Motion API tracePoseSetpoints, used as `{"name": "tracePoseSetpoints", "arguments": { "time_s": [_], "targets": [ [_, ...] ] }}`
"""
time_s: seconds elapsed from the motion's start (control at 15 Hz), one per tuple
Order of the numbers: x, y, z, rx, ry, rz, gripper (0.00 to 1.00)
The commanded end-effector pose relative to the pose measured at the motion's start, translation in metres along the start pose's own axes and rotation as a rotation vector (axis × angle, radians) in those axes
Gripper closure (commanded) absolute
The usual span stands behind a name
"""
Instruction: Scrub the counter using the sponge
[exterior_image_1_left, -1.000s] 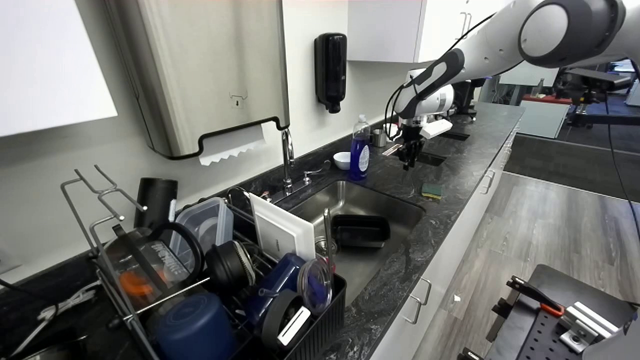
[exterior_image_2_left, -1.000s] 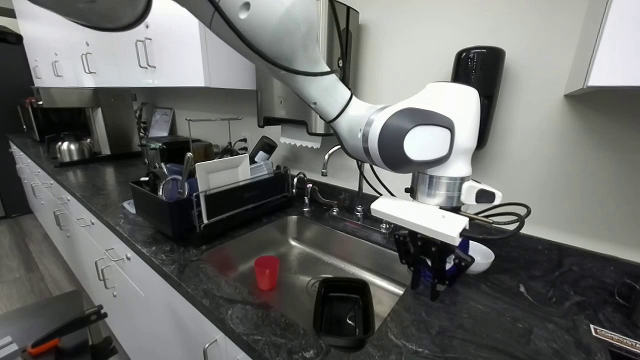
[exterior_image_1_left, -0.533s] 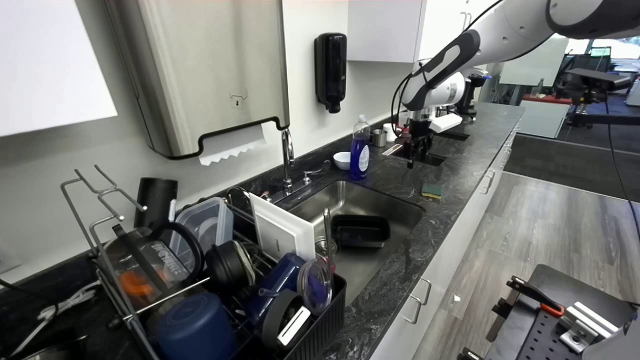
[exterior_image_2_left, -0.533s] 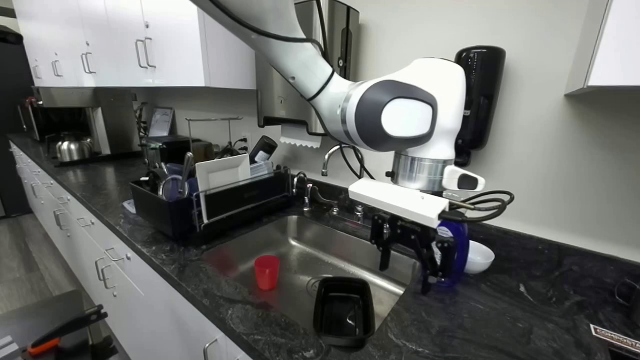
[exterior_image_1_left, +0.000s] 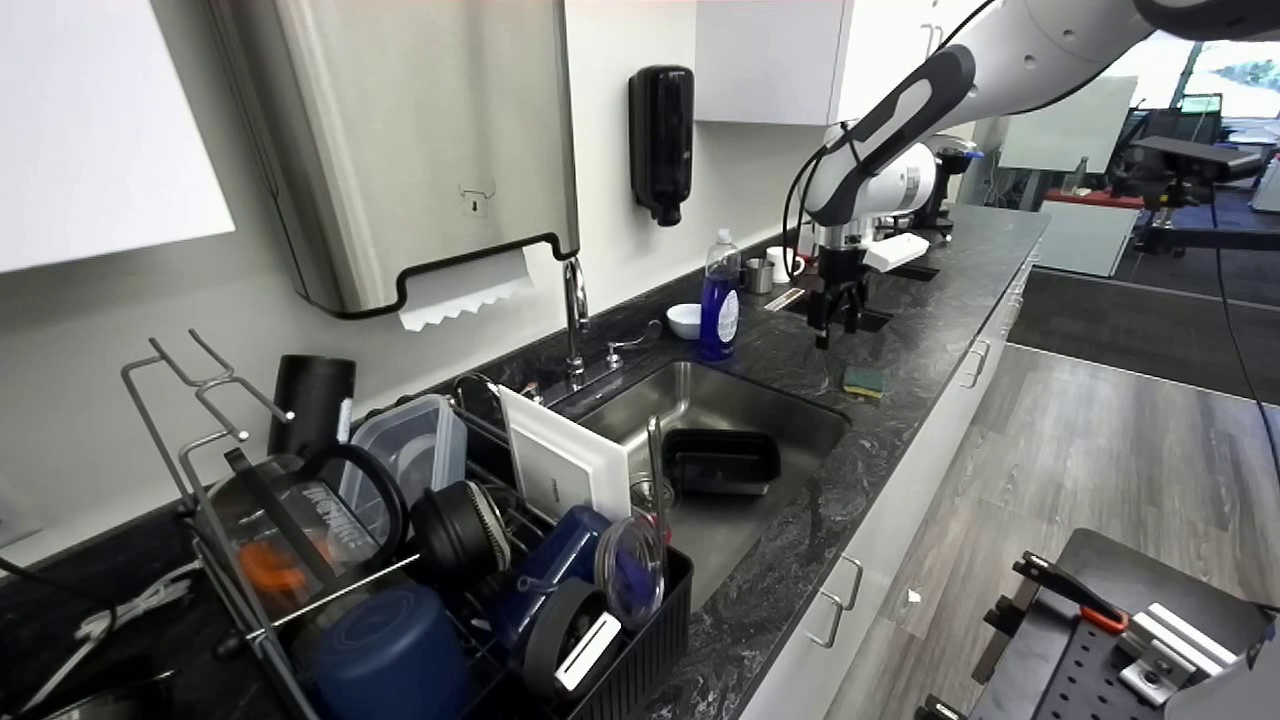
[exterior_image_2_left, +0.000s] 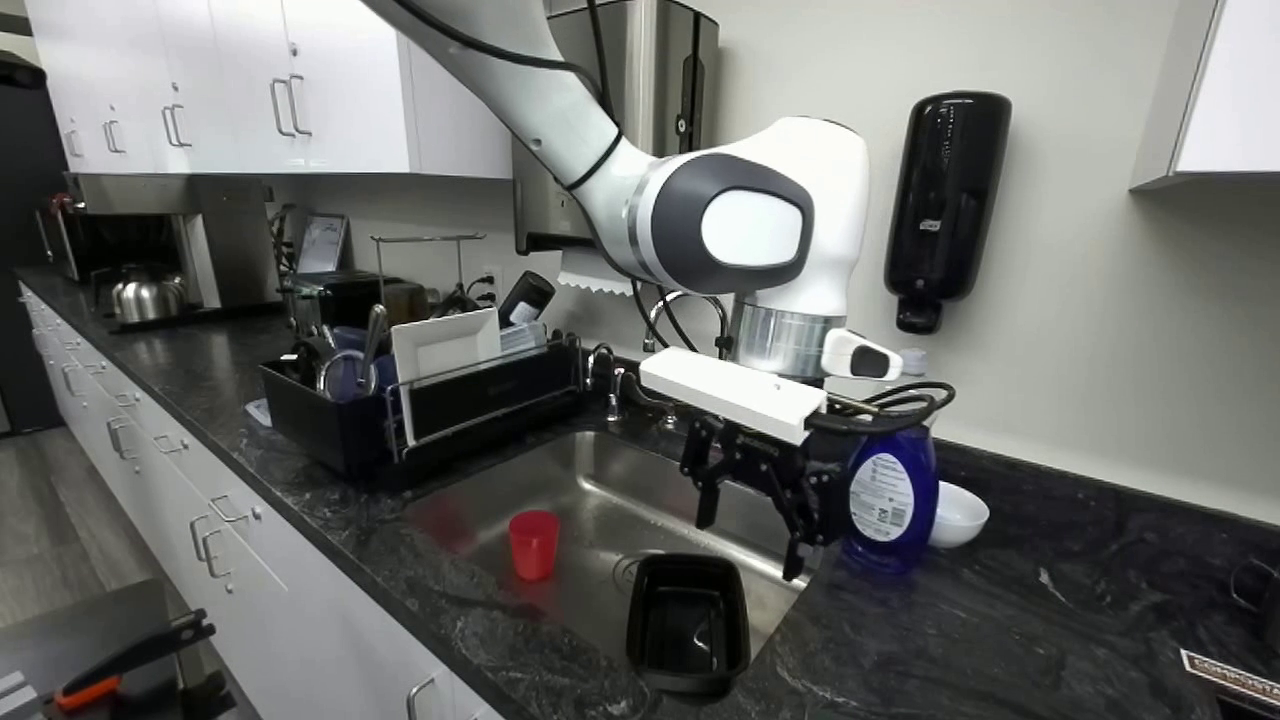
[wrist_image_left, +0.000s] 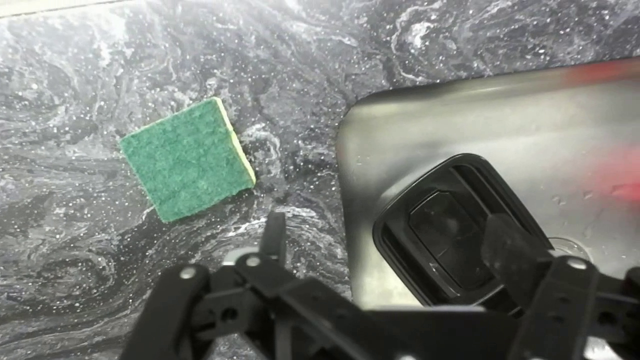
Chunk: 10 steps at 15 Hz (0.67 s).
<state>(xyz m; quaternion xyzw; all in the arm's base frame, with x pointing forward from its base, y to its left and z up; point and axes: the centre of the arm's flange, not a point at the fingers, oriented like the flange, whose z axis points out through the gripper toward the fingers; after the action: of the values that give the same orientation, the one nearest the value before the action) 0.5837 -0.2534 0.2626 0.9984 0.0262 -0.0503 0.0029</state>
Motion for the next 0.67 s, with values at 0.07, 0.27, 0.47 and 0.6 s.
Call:
{"name": "tracePoseSetpoints", "arguments": {
  "time_s": [0.07, 0.27, 0.47, 0.6],
  "targets": [
    [-0.003, -0.009, 0.005, 0.003, -0.016, -0.013, 0.0],
    [-0.005, -0.013, 0.008, 0.002, -0.027, -0.019, 0.0],
    [-0.006, -0.012, 0.007, 0.0, -0.026, -0.016, 0.0],
    [-0.006, -0.012, 0.007, 0.001, -0.026, -0.017, 0.0]
  ]
}}
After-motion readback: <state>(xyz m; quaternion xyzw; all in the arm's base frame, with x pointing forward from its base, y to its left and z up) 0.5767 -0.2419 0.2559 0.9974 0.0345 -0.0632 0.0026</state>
